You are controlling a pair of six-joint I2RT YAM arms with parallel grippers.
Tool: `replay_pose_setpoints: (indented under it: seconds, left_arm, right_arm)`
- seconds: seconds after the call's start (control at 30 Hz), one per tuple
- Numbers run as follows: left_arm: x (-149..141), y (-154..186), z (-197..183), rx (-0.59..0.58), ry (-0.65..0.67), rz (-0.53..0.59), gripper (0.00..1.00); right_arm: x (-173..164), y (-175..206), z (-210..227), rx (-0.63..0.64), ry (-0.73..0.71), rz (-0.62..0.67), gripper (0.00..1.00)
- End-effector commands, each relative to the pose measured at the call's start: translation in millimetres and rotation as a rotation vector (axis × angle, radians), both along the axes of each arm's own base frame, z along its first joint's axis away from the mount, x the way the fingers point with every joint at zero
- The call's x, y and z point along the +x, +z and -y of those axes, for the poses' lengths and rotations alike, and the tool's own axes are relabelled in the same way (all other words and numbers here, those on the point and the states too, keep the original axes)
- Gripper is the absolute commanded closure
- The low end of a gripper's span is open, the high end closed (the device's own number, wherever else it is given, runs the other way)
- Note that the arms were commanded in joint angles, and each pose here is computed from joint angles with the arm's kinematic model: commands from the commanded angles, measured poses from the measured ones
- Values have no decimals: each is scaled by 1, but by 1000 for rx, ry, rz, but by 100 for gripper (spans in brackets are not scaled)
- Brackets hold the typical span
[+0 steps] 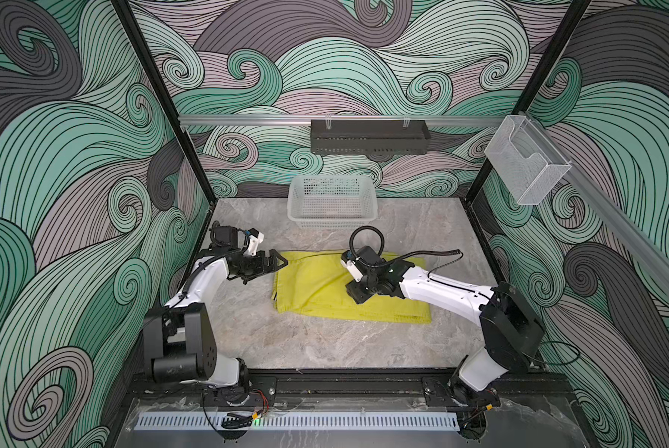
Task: Roll up the long pants
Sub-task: Adjust the long pant at the center of the board.
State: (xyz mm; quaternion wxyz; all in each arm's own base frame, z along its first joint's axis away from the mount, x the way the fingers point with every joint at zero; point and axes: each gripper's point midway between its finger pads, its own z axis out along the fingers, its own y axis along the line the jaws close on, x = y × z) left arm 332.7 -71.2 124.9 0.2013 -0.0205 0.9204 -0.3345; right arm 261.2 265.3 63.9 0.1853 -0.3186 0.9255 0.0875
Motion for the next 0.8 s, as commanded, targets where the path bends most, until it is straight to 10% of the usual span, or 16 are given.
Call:
replay_pose_setpoints:
  seconds: [0.0, 0.3, 0.77]
  left_arm:
    - [-7, 9, 8, -58, -37, 22, 1]
    - [-22, -18, 18, -60, -55, -89, 1]
    - [-17, -56, 8, 142, -24, -164, 1]
  right_arm:
    - [-17, -16, 28, -40, -114, -109, 41]
    - [-30, -52, 120, -163, -479, -333, 42]
    - [-54, -62, 170, -271, -569, -447, 41]
